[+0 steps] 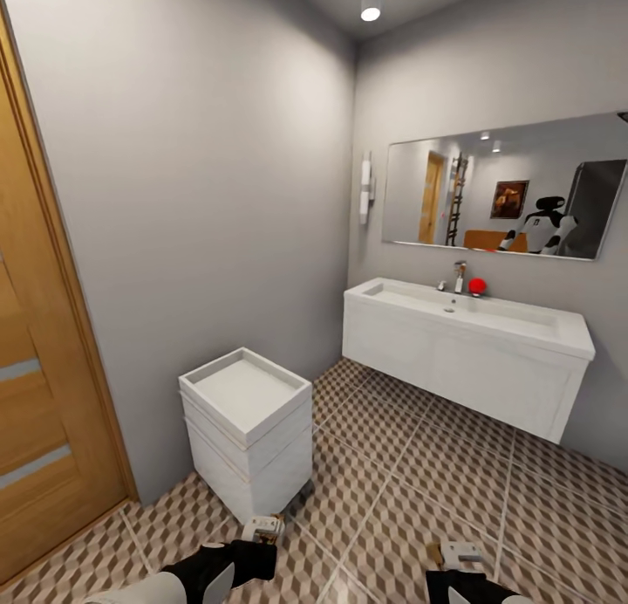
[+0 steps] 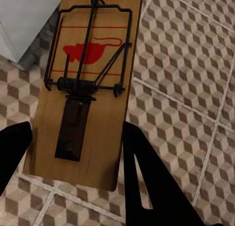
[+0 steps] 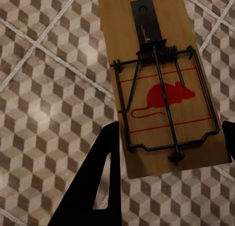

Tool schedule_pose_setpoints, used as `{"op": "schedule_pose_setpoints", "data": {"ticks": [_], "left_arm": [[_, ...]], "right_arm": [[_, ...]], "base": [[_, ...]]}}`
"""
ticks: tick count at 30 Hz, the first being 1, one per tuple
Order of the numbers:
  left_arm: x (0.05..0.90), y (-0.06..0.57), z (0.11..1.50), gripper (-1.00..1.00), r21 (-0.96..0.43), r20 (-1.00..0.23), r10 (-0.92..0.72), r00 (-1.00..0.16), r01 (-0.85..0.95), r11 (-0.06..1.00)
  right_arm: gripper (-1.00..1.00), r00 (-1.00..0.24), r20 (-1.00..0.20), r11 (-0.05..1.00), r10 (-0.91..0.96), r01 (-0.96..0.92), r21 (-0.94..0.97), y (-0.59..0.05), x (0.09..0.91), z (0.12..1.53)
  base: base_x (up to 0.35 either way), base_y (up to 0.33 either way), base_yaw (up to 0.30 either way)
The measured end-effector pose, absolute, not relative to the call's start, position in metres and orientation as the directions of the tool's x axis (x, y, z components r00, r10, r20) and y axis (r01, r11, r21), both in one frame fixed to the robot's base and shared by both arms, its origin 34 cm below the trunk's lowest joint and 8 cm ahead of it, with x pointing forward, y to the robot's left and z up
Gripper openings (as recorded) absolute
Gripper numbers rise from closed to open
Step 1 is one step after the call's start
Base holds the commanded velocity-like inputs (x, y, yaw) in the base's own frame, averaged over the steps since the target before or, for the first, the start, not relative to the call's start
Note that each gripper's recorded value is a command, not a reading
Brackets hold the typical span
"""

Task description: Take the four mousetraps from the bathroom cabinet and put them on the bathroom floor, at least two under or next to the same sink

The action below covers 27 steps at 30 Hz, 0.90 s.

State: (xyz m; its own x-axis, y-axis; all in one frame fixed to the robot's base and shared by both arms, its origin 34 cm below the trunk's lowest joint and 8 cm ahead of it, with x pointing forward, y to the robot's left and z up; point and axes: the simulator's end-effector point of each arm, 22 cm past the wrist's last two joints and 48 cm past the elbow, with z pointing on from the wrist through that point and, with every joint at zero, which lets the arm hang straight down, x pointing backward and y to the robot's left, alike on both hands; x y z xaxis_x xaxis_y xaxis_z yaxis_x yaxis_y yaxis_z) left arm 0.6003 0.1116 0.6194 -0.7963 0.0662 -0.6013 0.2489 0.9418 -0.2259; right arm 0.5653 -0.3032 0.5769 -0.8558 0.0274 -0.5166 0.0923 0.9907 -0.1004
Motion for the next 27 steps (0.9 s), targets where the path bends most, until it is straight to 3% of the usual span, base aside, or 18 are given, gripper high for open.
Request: {"op": "schedule_pose_setpoints", "data": {"ticks": [8,27], "left_arm": [[0.599,0.105,0.620,-1.00,-0.235,-0.600,0.066,-0.797,0.254,0.938],[0.598,0.084,0.627,-1.00,-0.249,-0.608,0.071,-0.790,0.275,0.929]], "right_arm": [[-1.00,-0.855,-0.518,0.991,0.027,0.091,-0.099,-0.302,0.566,0.577],[-1.00,-0.852,-0.523,0.991,0.028,0.093,-0.099,-0.303,0.568,0.581]], "base": [[0.290,0.000,-0.041],[0.015,0.000,-0.266]]}}
